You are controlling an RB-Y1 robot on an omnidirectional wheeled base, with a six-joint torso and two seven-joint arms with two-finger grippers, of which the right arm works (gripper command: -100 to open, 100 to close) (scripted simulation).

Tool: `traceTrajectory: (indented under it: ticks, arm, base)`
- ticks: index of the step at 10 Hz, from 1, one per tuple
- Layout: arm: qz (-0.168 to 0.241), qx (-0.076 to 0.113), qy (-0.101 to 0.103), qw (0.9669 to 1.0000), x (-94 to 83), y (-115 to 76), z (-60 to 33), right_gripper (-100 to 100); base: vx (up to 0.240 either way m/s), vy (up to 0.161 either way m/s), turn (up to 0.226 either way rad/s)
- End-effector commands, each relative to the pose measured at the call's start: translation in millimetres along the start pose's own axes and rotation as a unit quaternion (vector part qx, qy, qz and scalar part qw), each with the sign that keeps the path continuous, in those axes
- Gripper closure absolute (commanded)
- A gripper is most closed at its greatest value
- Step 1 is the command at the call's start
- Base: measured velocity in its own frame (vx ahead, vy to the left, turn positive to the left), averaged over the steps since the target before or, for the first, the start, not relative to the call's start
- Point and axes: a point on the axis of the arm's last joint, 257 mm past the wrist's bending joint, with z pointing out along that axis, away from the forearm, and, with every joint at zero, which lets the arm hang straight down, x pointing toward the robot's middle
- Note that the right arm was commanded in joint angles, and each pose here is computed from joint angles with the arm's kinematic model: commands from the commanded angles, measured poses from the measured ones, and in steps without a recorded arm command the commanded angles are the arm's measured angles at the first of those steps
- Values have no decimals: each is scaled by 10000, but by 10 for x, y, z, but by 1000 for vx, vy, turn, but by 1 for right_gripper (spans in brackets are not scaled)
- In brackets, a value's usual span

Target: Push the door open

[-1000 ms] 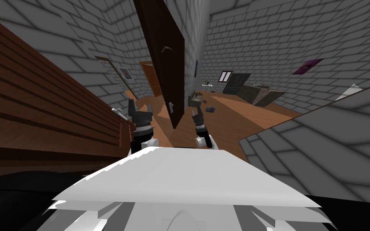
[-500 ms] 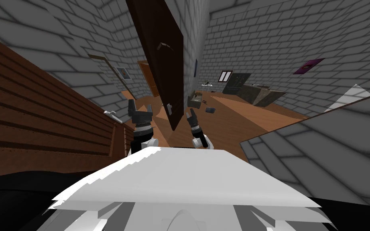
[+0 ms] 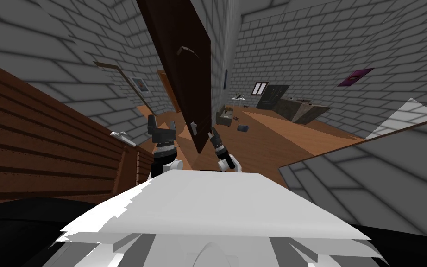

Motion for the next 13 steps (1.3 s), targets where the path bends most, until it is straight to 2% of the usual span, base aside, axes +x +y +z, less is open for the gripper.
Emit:
traceTrajectory:
  ticks: [1, 4, 5, 8, 9, 12, 13]
  arm:
    - [104, 91, 134, 9998, 154, -80, 6, -100]
    - [306, 293, 440, 9981, 435, -276, 15, -100]
    - [396, 399, 595, 9966, 576, -372, 9, -100]
    - [553, 612, 896, 9926, 849, -554, -21, -100]
    - [621, 722, 1047, 9899, 984, -645, -47, -100]
    - [735, 942, 1340, 9838, 1239, -817, -115, -100]
    - [780, 1051, 1481, 9803, 1359, -900, -156, -100]
  base:
    - [121, -6, -8]
    - [126, -23, -12]
    - [157, -25, -16]
    - [158, -25, -12]
    - [169, -3, -15]
    - [133, -3, -12]
    - [164, -16, -13]
